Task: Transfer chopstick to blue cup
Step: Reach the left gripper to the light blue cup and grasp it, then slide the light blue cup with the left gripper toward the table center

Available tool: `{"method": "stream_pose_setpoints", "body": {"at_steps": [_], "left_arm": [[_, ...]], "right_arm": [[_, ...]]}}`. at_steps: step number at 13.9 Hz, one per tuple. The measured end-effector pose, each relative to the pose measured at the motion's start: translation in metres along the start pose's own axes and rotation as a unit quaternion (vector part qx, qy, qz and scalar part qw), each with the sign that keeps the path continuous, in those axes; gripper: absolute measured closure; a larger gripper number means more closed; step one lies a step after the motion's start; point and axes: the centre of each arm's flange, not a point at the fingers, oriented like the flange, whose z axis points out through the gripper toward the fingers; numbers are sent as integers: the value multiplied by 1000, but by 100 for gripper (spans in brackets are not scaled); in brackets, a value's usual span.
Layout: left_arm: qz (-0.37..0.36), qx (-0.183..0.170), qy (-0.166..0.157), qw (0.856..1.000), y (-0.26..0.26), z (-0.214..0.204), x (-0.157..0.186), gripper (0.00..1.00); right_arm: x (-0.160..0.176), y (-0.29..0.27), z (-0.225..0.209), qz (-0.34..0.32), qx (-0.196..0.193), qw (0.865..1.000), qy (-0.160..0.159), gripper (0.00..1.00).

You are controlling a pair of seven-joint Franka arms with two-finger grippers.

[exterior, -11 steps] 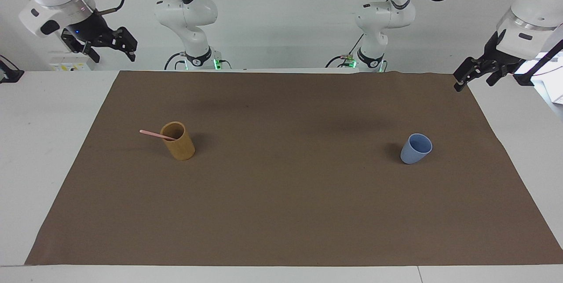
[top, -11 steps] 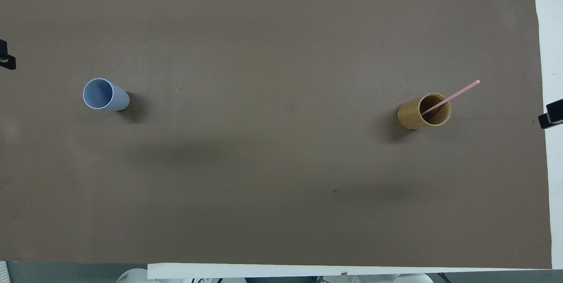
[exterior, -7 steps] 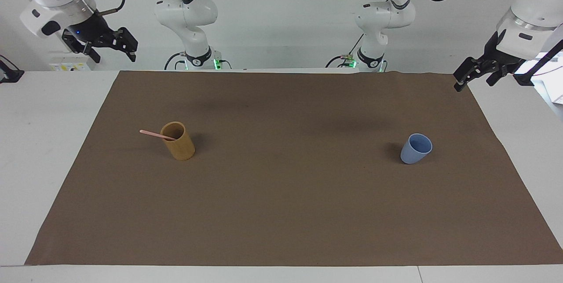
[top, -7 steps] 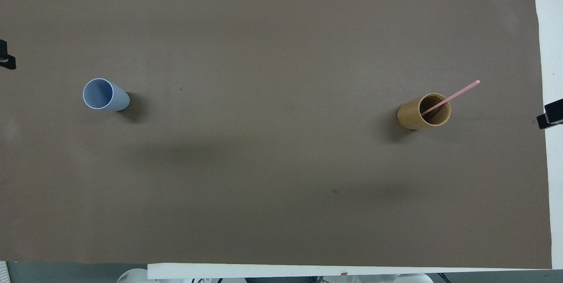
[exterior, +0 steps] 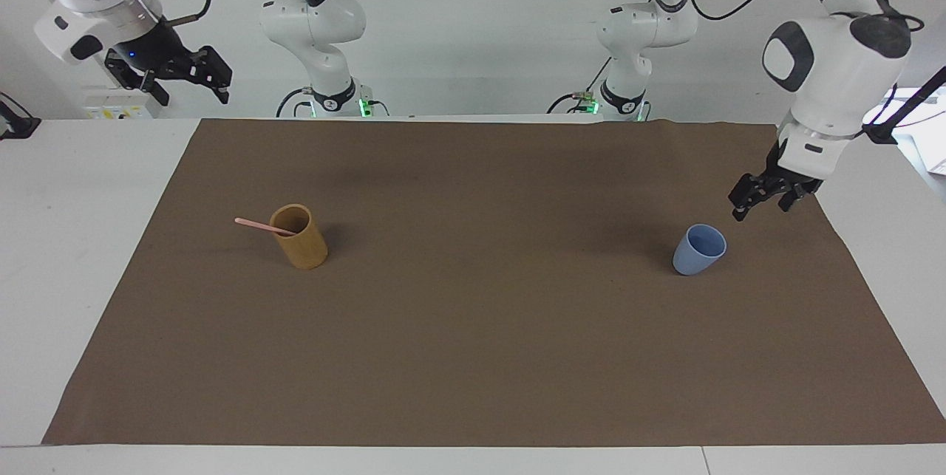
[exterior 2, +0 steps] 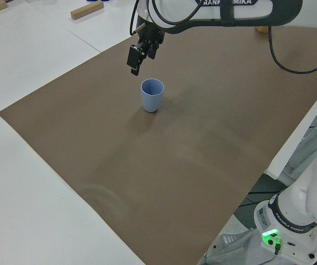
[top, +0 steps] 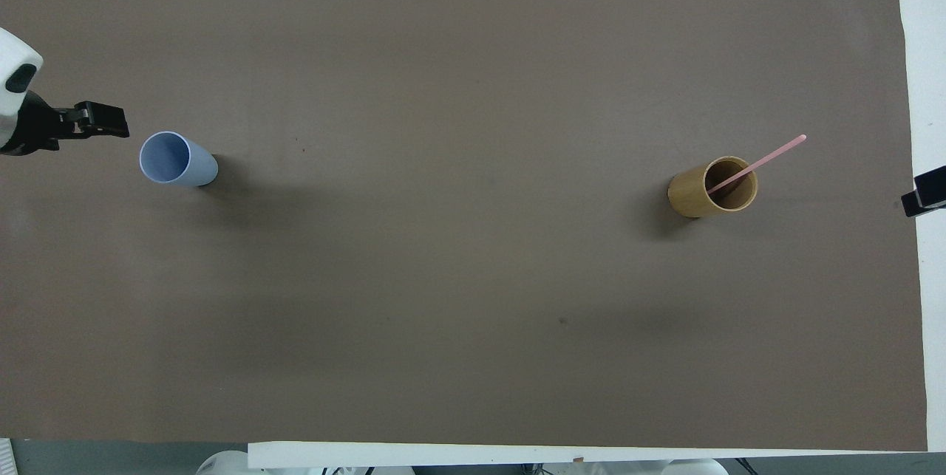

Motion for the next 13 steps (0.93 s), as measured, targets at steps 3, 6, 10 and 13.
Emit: {"method": "stream_pose_setpoints", "body": {"at_steps": [3,6,10,13], "left_arm": [[-4,0,-9,1000,-3,54,-10,3],[-41,1,-28,999,-1,87,-26,30],[-50,1,-29,998,3,91,-29,81],[-48,-4,-21,999,44,85,-33,95]], "right_arm": [[0,0,0,0,0,1000,0,0],[0,0,0,0,0,1000,0,0],[0,0,0,0,0,1000,0,0],[0,0,0,0,0,1000,0,0]]}}
